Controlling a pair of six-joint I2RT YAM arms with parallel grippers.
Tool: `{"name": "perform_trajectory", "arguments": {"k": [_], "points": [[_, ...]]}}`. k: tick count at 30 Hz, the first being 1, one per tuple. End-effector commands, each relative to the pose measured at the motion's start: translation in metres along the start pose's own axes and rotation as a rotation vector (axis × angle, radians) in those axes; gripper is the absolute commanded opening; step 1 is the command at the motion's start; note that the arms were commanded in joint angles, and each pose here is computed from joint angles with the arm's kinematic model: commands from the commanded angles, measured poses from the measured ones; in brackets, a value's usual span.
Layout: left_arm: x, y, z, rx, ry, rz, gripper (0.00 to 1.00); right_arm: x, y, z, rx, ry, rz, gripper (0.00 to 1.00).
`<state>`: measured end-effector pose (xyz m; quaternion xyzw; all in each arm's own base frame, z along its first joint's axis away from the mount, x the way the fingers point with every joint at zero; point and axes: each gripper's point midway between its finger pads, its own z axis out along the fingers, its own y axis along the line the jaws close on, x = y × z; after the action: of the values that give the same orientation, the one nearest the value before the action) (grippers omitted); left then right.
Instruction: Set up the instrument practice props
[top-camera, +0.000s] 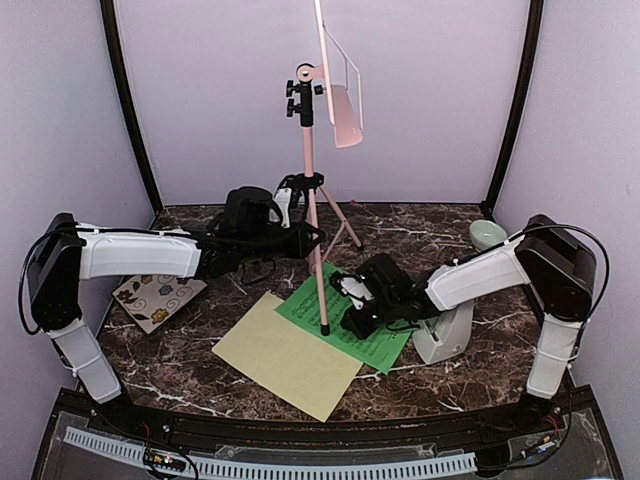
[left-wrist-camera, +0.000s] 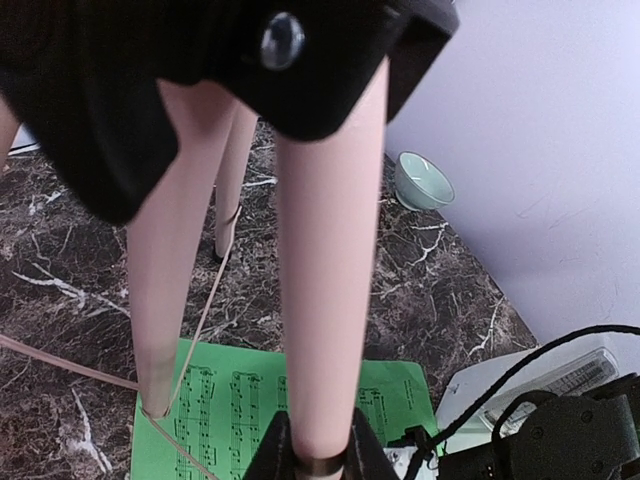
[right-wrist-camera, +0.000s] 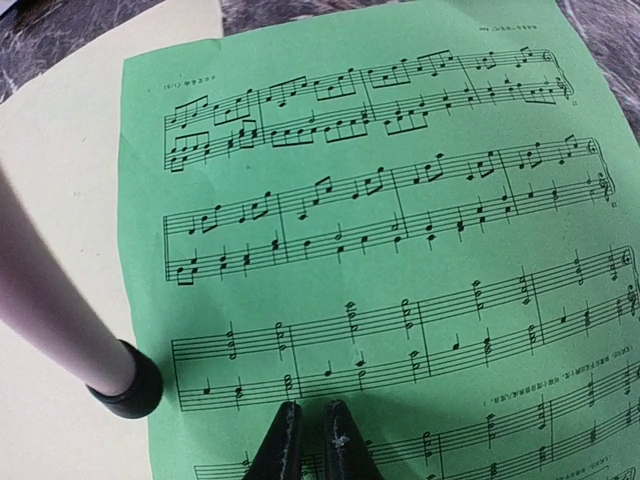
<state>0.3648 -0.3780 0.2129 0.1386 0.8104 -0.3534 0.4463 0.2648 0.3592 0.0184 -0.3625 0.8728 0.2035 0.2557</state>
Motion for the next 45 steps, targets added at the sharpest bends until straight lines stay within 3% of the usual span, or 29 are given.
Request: {"name": "perform_trajectory", "arguments": {"k": [1, 15, 20, 23, 25, 28, 40, 45], "points": [[-0.056, -0.023, -0.03, 0.083, -0.155, -0.002, 0.0, 0.073, 0.027, 0.007, -0.056, 0.227, -0.065, 0.1], [-0.04, -0.037, -0.025, 0.233, -0.073, 0.088, 0.0, 0.074, 0.093, -0.018, -0.214, 0.206, -0.227, 0.1], [-0.031, -0.039, -0.027, 0.291, -0.04, 0.13, 0.0, 0.04, 0.101, -0.044, -0.235, 0.095, -0.23, 0.18], [-0.026, -0.036, -0.032, 0.328, -0.017, 0.161, 0.0, 0.011, 0.098, -0.065, -0.242, 0.004, -0.205, 0.32], [-0.024, -0.034, -0.036, 0.354, 0.001, 0.186, 0.0, -0.005, 0.089, -0.073, -0.243, -0.04, -0.171, 0.45], [-0.023, -0.032, -0.045, 0.419, 0.031, 0.217, 0.0, -0.04, 0.072, -0.095, -0.235, -0.138, -0.123, 0.55], [-0.003, -0.002, -0.063, 0.412, 0.158, 0.372, 0.0, -0.175, -0.063, -0.124, -0.112, -0.408, 0.045, 0.61], [-0.003, 0.013, -0.065, 0.367, 0.159, 0.382, 0.09, -0.219, -0.08, -0.111, -0.114, -0.418, -0.06, 0.66]]}}
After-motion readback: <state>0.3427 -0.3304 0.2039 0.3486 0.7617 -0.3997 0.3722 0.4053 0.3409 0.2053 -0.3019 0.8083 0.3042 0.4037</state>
